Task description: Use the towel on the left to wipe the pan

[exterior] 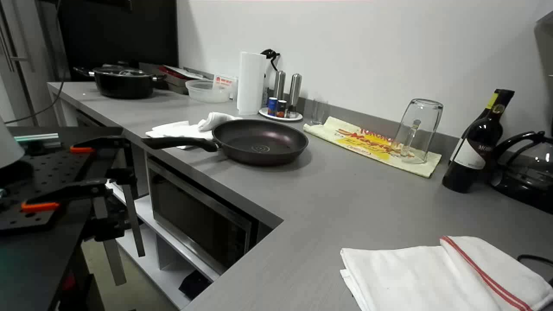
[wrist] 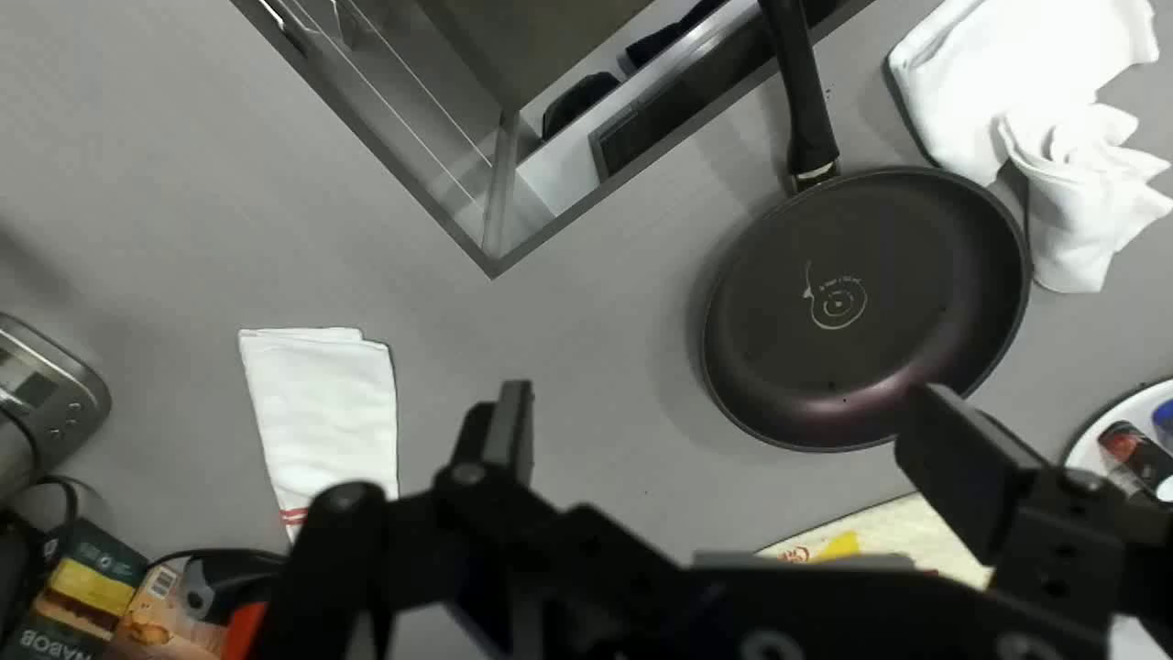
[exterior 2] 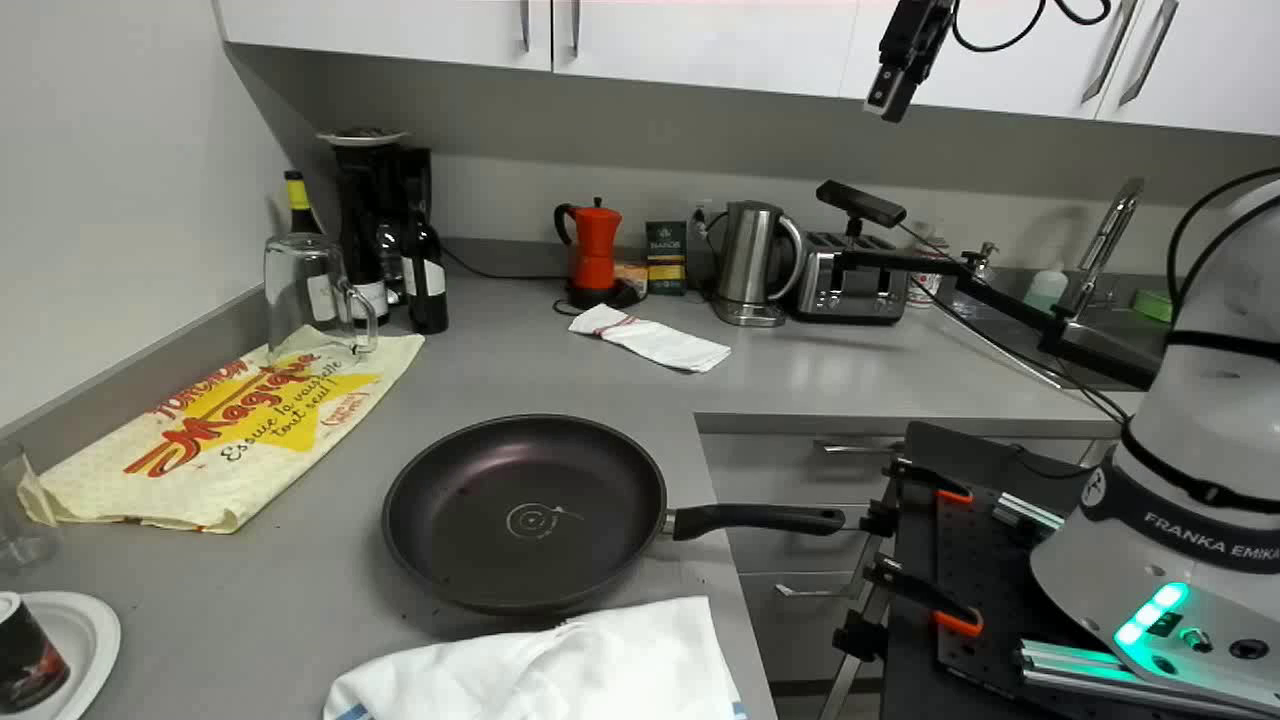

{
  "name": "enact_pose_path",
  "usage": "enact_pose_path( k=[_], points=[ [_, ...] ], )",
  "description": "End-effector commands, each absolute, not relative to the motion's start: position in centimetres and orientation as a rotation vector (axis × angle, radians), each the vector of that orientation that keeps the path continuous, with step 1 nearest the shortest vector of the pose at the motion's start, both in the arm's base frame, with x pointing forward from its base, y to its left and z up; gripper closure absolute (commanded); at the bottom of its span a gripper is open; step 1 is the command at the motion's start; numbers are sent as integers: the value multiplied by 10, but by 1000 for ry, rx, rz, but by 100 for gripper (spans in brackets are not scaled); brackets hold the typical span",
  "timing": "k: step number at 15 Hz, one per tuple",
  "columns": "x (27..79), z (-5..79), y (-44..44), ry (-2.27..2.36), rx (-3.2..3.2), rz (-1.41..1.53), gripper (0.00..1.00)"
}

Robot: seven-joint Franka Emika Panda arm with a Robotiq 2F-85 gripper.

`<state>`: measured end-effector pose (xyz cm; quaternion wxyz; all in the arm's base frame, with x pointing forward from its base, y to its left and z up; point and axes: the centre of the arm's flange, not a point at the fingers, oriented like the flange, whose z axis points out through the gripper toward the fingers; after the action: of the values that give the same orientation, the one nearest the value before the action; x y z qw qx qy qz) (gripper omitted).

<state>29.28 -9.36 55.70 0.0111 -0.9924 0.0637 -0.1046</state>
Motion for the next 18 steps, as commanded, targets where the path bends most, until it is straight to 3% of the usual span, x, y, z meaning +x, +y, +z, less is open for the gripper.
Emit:
enact_pose_path(
  k=[1,13,18],
  points=[
    [293,557,-94,199,-3096,-326,0],
    [294,555,-94,208,-3101,-322,0],
    [320,520,-79,147,-3159,-228,0]
  ],
)
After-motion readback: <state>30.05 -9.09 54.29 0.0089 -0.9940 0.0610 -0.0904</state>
